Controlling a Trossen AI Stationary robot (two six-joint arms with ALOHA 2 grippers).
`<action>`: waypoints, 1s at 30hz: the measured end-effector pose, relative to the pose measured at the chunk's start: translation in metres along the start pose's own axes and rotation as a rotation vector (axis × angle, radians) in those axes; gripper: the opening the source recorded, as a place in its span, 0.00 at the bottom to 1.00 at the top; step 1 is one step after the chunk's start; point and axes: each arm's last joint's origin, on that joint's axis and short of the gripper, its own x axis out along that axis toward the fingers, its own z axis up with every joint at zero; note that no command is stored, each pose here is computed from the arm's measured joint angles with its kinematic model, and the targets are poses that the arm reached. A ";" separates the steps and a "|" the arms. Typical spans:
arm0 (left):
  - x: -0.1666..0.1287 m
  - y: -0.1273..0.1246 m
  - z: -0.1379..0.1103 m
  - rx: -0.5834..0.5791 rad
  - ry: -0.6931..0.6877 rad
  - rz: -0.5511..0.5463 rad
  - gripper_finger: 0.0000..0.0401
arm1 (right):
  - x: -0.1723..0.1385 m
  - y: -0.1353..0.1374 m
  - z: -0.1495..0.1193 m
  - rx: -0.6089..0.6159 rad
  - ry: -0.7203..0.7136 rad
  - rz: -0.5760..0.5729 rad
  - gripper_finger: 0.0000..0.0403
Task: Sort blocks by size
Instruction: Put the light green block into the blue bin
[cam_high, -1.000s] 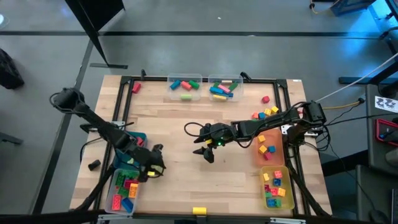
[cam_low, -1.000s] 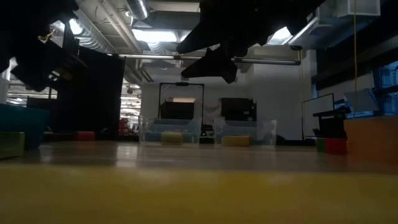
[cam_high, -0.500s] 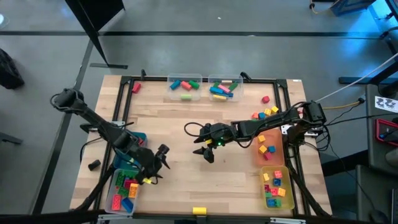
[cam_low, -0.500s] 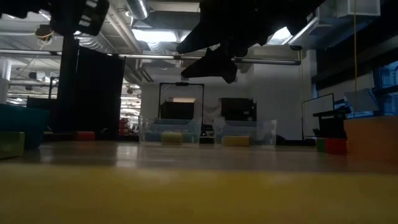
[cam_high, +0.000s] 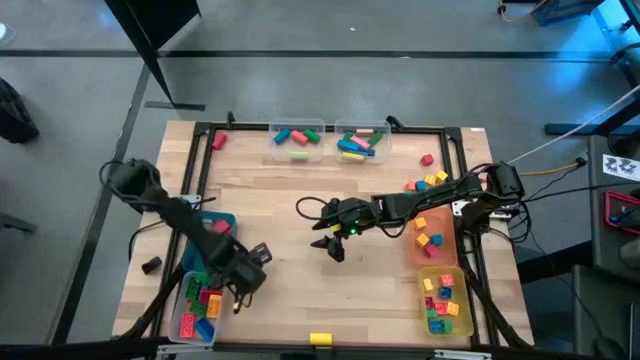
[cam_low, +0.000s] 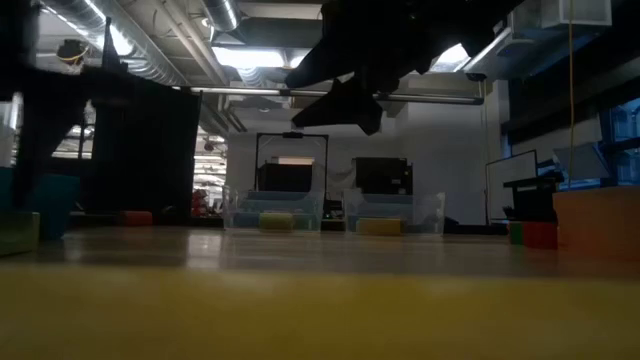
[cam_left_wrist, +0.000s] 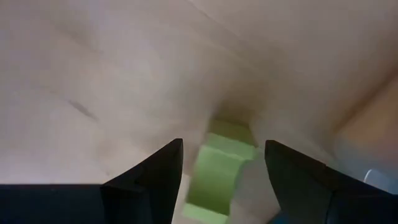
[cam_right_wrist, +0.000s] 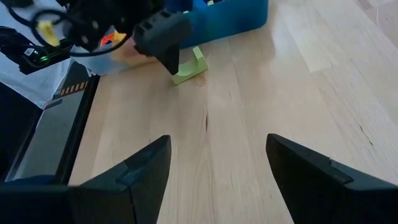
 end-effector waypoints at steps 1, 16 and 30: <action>0.004 -0.002 0.001 0.018 0.018 -0.010 0.53 | 0.000 0.000 0.000 0.000 0.001 -0.001 0.66; 0.015 -0.004 0.006 0.002 0.031 0.030 0.53 | 0.000 0.000 -0.001 0.001 0.013 -0.004 0.66; 0.029 -0.004 0.002 0.047 0.073 0.008 0.35 | 0.000 0.001 -0.002 0.001 0.022 0.021 0.66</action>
